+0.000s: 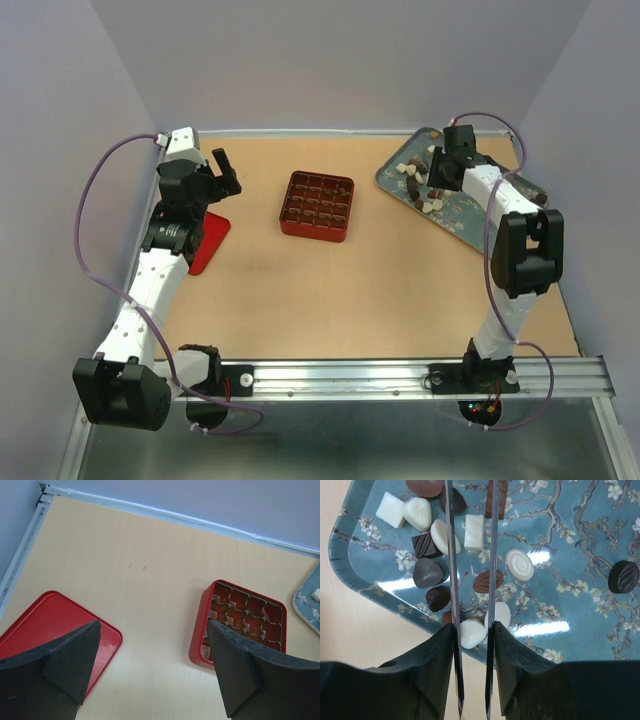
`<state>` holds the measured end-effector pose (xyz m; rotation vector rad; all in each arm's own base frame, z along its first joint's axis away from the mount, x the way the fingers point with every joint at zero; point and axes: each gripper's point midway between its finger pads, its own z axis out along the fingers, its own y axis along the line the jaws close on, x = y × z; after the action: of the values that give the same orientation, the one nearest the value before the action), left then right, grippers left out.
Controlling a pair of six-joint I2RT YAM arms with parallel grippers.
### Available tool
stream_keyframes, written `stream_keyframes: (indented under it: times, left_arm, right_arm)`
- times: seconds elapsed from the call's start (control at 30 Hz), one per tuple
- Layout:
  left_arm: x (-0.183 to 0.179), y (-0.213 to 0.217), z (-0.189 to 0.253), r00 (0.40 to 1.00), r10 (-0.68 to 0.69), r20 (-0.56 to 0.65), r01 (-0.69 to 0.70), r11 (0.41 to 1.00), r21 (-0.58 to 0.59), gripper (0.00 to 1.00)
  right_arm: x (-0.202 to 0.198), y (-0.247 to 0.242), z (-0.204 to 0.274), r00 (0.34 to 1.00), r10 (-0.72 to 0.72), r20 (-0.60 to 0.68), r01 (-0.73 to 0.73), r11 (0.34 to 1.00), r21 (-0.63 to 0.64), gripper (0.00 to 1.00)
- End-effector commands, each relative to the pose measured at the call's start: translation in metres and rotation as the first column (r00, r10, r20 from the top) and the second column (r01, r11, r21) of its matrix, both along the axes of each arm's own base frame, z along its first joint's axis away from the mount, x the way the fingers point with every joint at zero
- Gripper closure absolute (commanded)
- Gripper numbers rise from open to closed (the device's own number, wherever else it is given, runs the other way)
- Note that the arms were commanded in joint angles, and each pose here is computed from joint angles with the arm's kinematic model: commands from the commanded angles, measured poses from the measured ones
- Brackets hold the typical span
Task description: Pack the chocolate
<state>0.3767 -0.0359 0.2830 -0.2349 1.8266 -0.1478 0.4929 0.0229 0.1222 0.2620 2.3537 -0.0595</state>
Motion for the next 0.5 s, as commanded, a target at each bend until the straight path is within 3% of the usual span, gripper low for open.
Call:
stream_keyframes:
  times: [0.0, 0.47]
  left_arm:
    - [0.004, 0.001, 0.031, 0.997, 0.004, 0.080, -0.005, 1.000, 0.005, 0.01]
    - [0.004, 0.000, 0.033, 0.996, 0.001, 0.084, -0.001, 1.000, 0.001, 0.01]
  right_arm:
    - [0.026, -0.004, 0.032, 0.993, -0.026, 0.113, 0.023, 0.999, 0.025, 0.59]
    - [0.043, -0.002, 0.031, 0.992, -0.013, 0.127, 0.005, 0.998, 0.063, 0.61]
